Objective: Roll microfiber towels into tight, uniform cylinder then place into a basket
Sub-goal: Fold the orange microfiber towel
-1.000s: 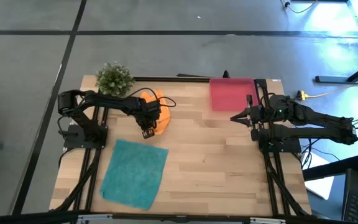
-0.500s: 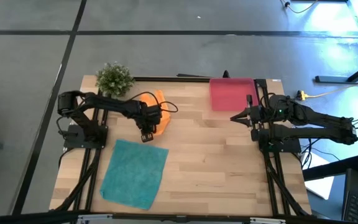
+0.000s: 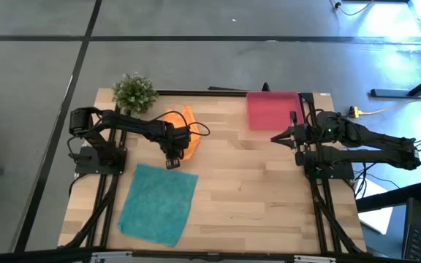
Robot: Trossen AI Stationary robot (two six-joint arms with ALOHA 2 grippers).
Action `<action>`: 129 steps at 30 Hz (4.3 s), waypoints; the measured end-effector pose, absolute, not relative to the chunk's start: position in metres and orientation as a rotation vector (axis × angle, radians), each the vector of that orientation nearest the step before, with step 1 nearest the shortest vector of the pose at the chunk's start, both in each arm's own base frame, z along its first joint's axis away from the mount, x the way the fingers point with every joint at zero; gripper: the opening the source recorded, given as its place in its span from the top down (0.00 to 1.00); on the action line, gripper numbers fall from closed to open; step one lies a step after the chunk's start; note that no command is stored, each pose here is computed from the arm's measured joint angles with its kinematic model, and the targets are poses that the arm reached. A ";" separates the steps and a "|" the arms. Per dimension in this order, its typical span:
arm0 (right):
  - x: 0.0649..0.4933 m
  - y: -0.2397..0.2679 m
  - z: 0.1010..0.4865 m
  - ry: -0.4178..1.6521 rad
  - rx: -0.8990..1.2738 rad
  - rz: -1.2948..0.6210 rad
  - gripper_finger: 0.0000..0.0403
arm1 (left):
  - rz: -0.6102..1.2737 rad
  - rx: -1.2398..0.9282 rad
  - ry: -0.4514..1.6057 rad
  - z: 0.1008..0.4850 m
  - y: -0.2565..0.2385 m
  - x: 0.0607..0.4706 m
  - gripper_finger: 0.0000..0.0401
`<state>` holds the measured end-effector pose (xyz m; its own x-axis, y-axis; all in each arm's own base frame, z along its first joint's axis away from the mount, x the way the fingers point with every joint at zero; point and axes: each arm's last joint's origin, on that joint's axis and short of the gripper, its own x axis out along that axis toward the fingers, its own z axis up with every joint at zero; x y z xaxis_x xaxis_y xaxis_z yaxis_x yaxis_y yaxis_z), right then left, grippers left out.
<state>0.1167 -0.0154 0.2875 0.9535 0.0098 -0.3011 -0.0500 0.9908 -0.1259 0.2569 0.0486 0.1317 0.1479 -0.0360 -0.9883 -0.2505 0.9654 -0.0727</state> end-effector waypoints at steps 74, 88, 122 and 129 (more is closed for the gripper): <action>0.117 -0.015 0.288 0.303 -0.077 0.023 0.93 | 0.184 -0.336 1.386 0.155 0.045 0.276 0.79; 0.117 -0.015 0.288 0.303 -0.077 0.023 0.93 | 0.165 -0.400 1.415 0.149 0.043 0.270 0.85; 0.125 -0.017 0.288 0.300 0.046 0.003 0.93 | 0.285 -0.593 1.212 0.214 0.038 0.240 1.00; 0.155 -0.024 0.279 0.350 0.045 -0.073 0.91 | 0.380 -0.633 1.048 0.243 0.037 0.224 1.00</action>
